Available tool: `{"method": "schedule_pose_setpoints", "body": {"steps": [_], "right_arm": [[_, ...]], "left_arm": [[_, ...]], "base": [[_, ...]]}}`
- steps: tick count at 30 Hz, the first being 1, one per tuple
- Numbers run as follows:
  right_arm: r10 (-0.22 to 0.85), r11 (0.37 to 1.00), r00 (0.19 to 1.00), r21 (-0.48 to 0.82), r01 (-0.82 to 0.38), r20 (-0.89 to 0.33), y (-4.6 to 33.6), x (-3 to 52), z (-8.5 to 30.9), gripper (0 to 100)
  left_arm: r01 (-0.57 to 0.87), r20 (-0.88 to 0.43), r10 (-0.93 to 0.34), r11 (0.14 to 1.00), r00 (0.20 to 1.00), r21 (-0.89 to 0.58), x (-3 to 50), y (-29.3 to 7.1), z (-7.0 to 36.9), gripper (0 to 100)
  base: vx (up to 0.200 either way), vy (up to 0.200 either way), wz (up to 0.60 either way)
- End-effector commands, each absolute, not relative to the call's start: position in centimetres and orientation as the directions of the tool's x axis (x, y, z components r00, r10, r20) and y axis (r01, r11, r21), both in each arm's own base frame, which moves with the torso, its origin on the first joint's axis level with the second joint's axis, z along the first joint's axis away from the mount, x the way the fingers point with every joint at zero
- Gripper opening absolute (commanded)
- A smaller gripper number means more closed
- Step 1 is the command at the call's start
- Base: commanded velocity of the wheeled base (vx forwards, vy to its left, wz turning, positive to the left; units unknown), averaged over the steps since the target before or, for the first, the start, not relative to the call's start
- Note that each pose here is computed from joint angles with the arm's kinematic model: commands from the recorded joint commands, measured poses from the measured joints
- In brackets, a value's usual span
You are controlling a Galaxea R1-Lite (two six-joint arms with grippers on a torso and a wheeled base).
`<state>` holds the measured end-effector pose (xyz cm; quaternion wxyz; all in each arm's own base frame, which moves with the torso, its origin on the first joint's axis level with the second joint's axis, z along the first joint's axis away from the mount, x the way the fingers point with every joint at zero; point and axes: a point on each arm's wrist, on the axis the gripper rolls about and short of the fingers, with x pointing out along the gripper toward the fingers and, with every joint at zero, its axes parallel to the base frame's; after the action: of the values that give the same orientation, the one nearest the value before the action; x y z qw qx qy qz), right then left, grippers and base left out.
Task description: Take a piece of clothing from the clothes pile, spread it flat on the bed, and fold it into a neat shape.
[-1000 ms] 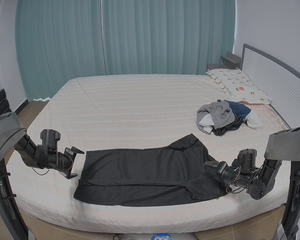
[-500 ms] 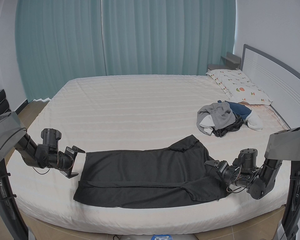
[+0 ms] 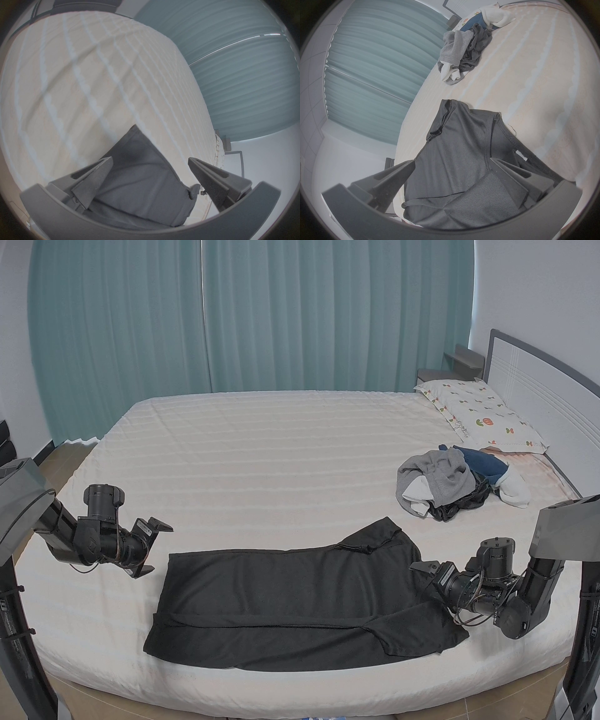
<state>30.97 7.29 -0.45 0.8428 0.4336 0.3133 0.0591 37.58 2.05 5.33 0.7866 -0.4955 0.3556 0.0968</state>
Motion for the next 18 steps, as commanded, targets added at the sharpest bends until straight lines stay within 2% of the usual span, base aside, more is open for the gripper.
{"method": "schedule_pose_setpoints", "body": {"steps": [1,3,12,18], "right_arm": [[0.370,0.618,0.794,0.766,0.178,-0.483,7.2,31.0,-0.7,100],[0.369,0.618,0.793,0.765,0.179,-0.484,7.2,31.0,-0.7,100],[0.367,0.622,0.782,0.758,0.196,-0.503,7.2,31.0,-1.5,100],[0.378,0.623,0.767,0.756,0.204,-0.518,7.2,31.0,-2.1,100]], "left_arm": [[-0.488,-0.645,-0.165,0.523,0.746,-0.699,40.4,2.2,4.1,100],[-0.482,-0.643,-0.163,0.533,0.749,-0.696,40.9,2.3,3.8,100],[-0.369,-0.664,-0.178,0.714,0.726,-0.595,43.7,2.3,-0.4,100],[-0.321,-0.642,-0.194,0.738,0.742,-0.594,45.1,2.0,-1.3,100]], "base": [[0.000,0.000,0.00],[0.000,0.000,0.00],[0.000,0.000,0.00],[0.000,0.000,0.00]]}}
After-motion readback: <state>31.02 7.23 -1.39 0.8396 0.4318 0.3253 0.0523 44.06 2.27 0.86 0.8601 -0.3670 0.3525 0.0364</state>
